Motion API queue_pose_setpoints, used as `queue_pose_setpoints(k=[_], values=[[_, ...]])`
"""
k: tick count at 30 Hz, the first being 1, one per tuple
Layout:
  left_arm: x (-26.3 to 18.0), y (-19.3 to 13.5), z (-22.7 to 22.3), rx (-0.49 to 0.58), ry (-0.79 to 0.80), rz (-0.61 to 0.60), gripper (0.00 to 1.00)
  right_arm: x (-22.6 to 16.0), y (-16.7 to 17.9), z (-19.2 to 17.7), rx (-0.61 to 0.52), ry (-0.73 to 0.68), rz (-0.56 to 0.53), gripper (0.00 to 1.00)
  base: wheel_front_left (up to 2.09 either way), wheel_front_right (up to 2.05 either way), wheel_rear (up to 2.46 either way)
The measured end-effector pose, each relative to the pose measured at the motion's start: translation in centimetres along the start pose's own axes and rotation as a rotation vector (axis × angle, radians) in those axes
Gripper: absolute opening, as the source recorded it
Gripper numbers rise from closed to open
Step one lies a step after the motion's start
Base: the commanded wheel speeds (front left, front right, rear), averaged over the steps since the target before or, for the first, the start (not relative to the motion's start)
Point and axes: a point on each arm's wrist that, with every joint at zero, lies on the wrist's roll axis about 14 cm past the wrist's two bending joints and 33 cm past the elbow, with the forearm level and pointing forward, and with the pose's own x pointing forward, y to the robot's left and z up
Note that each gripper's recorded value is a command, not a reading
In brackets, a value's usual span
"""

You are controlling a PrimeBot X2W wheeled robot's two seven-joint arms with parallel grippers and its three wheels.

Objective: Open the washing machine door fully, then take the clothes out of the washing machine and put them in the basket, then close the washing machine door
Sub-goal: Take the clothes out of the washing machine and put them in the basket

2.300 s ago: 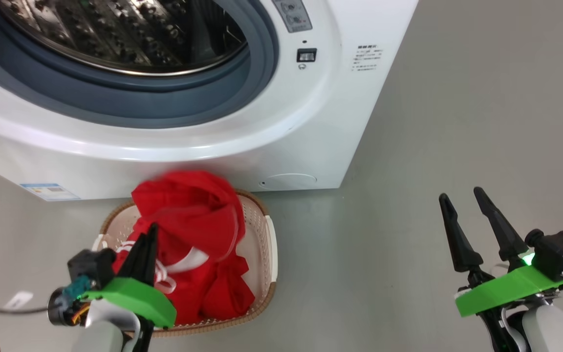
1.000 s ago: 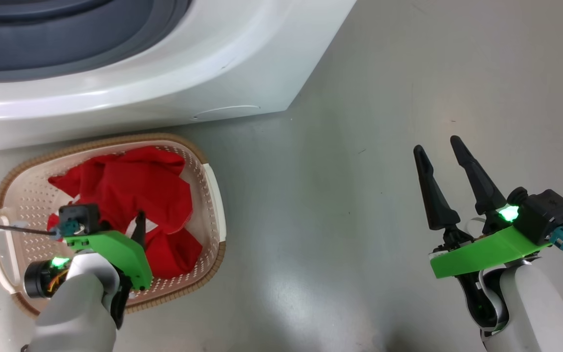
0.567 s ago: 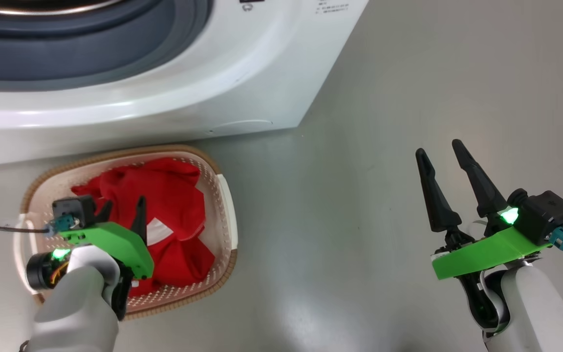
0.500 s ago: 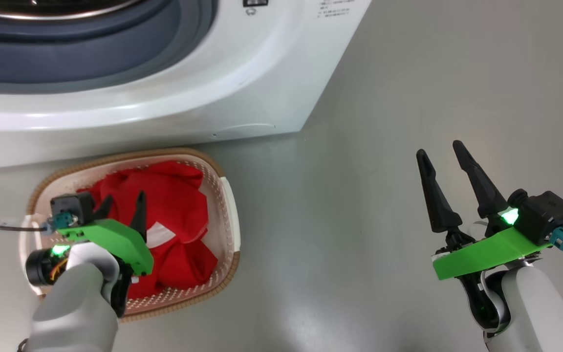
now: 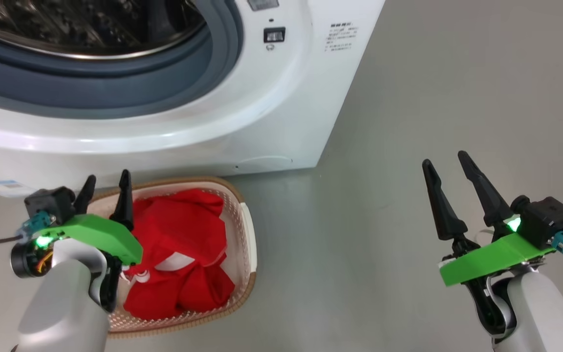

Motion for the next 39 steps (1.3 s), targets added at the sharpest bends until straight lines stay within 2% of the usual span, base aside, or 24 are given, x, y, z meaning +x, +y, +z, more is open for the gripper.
queue_pose_setpoints(k=[17, 29, 39], values=[[-6.3, 0.0, 8.6, 0.101, -0.315, 0.028, 1.0, -3.6, 0.2, 2.4, -0.003, -0.035, 0.005, 1.0, 0.0, 0.0, 0.0], [-11.1, 1.5, 9.9, 0.133, -0.41, 0.094, 1.0, -5.7, -0.2, 3.2, -0.003, -0.052, -0.011, 1.0, 0.0, 0.0, 0.0], [-12.8, 2.6, 9.5, 0.122, -0.426, 0.136, 1.0, -6.6, -0.7, 3.0, -0.002, -0.045, -0.028, 1.0, 0.0, 0.0, 0.0]])
